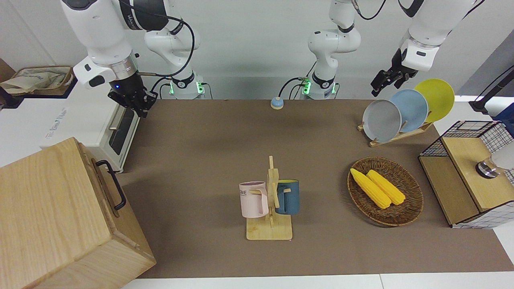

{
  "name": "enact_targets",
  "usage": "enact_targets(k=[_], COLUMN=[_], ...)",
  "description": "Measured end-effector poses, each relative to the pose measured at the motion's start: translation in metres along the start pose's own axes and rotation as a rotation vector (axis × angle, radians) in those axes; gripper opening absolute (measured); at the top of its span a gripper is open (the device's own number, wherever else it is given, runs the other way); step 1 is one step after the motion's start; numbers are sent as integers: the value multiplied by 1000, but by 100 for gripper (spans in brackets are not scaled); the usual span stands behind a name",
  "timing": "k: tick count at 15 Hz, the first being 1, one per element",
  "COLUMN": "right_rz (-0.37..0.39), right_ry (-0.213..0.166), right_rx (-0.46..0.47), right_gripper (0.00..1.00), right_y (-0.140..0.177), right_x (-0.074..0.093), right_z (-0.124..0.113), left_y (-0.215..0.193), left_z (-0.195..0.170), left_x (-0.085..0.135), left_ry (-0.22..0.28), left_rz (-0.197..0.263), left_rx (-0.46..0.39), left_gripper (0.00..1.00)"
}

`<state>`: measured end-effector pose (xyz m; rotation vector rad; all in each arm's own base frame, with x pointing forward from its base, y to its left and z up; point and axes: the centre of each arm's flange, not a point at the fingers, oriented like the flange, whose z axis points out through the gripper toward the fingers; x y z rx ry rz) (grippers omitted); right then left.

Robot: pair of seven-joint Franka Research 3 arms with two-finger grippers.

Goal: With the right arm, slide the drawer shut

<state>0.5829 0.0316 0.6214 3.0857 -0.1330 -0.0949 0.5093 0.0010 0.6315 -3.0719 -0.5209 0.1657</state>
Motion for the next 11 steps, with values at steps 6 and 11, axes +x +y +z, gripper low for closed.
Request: enact_targets(k=[6,11], right_rz=[-126,-117], right_ry=[15,15], right_rx=[-1,-1], right_gripper=[85,99], right_y=[5,10], right_x=[-6,-5], right_z=[-8,-8], left_y=[0,0], left_z=[0,0], left_x=[0,0], left_ry=[0,0], left_rz=[0,0], left_rx=[0,0], left_gripper=[100,100])
